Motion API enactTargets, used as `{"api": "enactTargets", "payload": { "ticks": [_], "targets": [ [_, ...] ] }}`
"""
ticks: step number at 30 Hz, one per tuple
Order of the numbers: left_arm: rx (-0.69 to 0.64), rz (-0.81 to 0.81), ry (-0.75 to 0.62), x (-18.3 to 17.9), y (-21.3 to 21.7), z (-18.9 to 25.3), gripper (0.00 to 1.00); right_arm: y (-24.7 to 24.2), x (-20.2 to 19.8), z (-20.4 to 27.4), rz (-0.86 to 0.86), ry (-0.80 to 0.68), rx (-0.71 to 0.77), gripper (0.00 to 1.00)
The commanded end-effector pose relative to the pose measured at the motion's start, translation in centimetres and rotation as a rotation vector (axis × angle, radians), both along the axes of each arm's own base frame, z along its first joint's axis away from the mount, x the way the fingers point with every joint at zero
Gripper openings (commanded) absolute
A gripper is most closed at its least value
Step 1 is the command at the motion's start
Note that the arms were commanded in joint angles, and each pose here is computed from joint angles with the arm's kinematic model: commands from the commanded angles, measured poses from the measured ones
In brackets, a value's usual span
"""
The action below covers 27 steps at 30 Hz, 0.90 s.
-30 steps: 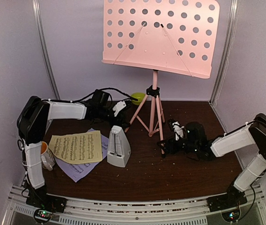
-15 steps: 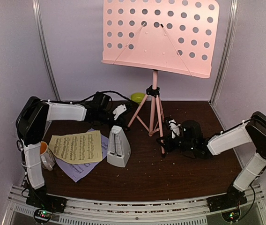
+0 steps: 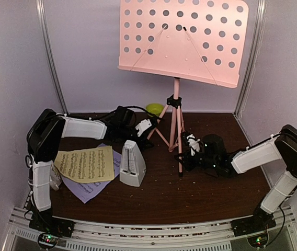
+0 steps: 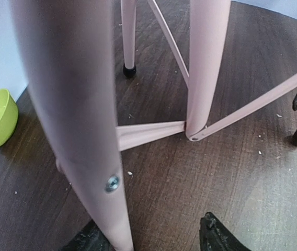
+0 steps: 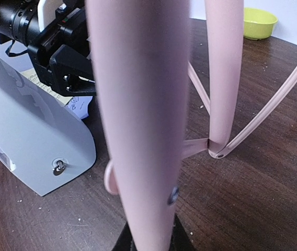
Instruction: Set up the instrument practice props
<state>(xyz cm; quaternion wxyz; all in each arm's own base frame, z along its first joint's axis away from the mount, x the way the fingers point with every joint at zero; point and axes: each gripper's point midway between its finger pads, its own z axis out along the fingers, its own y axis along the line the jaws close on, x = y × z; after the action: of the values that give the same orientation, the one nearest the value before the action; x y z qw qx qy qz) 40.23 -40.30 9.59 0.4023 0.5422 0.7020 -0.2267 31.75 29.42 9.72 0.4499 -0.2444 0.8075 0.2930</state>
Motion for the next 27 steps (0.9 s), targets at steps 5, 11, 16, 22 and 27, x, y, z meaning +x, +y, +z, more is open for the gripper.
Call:
{"api": "enactTargets", "payload": {
  "ticks": [5,11,16,22,27],
  "targets": [
    [-0.037,0.03,-0.063,0.0,-0.9,1.0,0.52,0.6,-2.8,0.5,0.074,0.096,0.04,0.0],
    [0.02,0.13,-0.087,0.5,0.4,0.2,0.21,1.0,-3.9,0.4,0.097,0.118,0.057,0.0],
    [0.114,0.254,-0.123,1.6,3.2,-0.7,0.05,-0.1,-3.9,0.2,0.036,0.146,0.045,0.0],
    [0.147,0.395,-0.096,3.4,7.0,-1.4,0.0,-2.4,-4.2,-1.1,-0.064,0.193,-0.008,0.0],
    [0.19,0.471,-0.093,4.0,9.8,-2.2,0.0,-4.4,-5.1,-2.6,-0.13,0.231,-0.056,0.0]
  ]
}}
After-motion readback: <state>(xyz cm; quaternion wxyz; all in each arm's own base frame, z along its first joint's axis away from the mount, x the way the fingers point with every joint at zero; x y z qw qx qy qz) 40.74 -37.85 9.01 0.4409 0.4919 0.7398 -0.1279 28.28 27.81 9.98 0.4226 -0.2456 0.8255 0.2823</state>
